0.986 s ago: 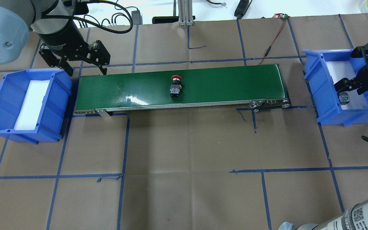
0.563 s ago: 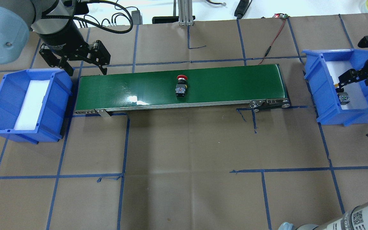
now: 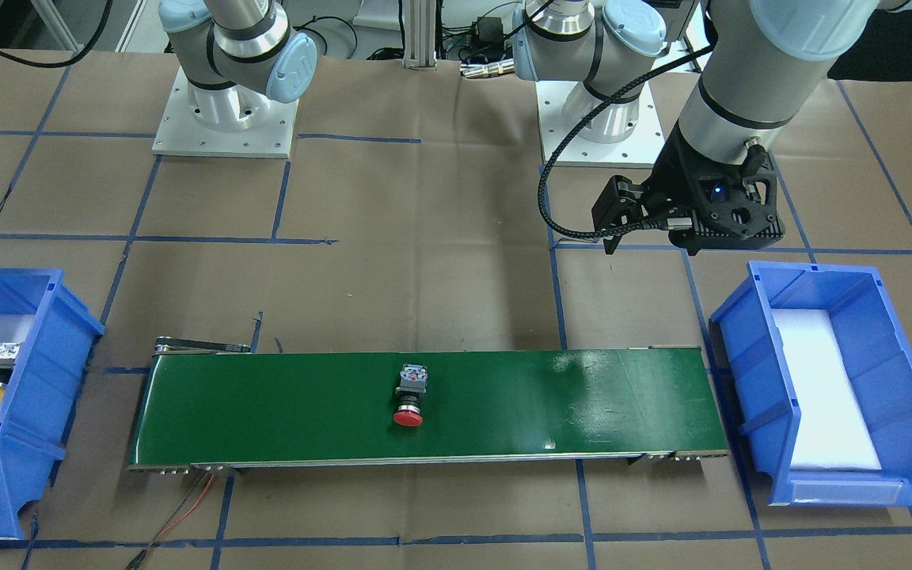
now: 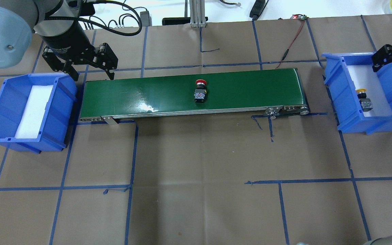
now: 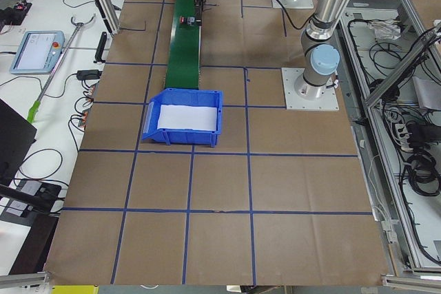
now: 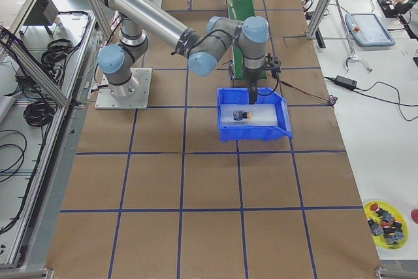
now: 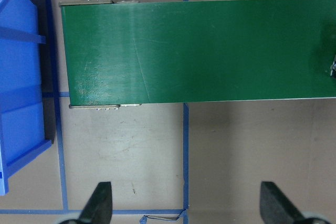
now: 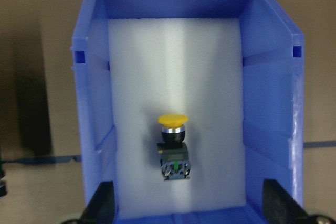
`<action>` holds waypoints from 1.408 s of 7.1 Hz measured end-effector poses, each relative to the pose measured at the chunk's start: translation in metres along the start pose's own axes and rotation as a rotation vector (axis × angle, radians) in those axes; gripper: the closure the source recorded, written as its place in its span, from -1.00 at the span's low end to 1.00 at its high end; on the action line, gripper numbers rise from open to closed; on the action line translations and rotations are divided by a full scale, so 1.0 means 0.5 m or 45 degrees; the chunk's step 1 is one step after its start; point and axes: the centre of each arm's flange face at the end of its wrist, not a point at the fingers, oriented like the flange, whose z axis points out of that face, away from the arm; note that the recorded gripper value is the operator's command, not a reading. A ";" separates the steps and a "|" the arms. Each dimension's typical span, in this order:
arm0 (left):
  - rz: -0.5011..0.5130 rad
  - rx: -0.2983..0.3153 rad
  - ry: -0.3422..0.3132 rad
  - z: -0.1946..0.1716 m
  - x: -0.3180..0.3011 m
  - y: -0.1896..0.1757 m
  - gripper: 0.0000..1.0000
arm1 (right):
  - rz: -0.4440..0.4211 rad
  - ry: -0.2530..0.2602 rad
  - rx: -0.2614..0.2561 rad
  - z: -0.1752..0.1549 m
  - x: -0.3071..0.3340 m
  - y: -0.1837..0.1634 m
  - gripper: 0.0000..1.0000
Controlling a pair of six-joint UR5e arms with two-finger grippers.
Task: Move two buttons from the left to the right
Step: 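Move the right gripper back over the red button on the belt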
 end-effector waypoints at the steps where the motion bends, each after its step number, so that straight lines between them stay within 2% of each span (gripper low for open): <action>1: 0.000 0.000 0.000 0.000 0.000 0.000 -0.99 | 0.070 -0.024 -0.055 -0.059 -0.071 0.025 -1.00; 3: 0.003 0.000 0.000 0.000 0.000 0.000 -0.99 | 0.165 -0.033 -0.082 -0.135 -0.228 0.065 -0.99; 5: 0.006 0.000 0.001 0.000 0.000 0.000 -0.99 | 0.232 -0.036 -0.090 -0.154 -0.358 0.083 -1.00; 7: 0.008 0.000 0.001 0.000 0.000 0.000 -0.99 | 0.258 -0.040 -0.094 -0.157 -0.415 0.092 -1.00; 10: 0.008 0.001 0.001 0.000 0.000 0.000 -0.99 | 0.263 -0.046 -0.105 -0.151 -0.428 0.093 -0.99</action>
